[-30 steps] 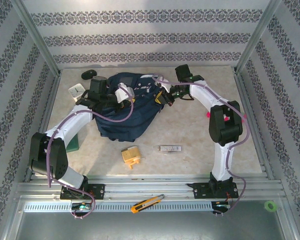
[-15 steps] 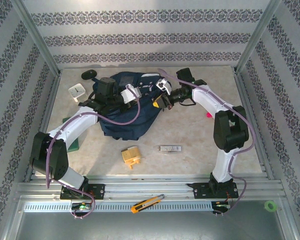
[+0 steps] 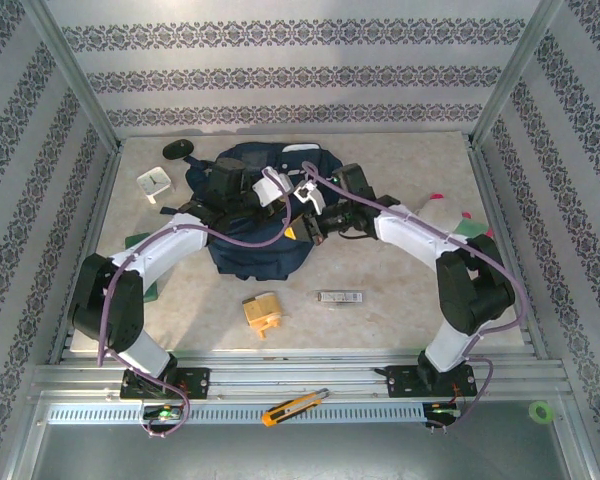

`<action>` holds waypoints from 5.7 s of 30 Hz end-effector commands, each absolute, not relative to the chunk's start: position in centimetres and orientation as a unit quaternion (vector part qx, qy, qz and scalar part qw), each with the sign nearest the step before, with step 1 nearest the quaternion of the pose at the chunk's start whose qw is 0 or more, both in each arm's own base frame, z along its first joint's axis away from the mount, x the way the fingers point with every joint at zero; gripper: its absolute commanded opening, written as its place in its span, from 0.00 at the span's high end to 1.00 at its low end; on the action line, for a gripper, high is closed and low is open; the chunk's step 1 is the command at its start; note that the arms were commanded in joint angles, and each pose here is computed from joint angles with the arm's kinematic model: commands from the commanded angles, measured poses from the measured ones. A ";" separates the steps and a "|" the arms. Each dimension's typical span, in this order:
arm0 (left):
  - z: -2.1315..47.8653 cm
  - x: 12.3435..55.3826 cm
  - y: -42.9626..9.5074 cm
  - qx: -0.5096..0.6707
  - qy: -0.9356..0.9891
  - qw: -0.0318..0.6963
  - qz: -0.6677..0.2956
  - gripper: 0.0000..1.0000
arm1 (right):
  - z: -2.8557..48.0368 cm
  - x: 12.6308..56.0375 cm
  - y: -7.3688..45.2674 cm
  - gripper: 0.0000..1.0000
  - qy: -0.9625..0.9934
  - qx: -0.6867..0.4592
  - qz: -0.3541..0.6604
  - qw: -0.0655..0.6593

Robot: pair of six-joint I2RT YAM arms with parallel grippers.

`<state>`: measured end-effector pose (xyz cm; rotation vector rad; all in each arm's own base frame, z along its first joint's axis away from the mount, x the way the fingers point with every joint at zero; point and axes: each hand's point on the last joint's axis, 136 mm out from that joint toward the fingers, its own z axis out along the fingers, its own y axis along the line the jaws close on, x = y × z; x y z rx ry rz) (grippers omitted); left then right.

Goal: Pack books, pencil case, and school supplies into a backpack

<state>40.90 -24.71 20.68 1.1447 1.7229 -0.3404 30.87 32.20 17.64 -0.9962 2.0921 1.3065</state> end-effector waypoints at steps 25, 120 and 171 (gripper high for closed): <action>26.5 40.6 -26.3 0.474 0.618 0.596 -0.194 1.00 | 23.0 36.9 28.4 0.45 0.806 0.037 0.556 0.203; 14.5 31.1 -14.5 -0.061 0.937 0.334 -0.086 1.00 | 25.8 38.7 28.0 1.00 0.745 0.129 0.597 0.269; 16.8 32.4 -16.0 0.021 0.910 0.352 -0.218 1.00 | 19.1 31.8 35.0 1.00 0.567 -0.640 0.240 0.459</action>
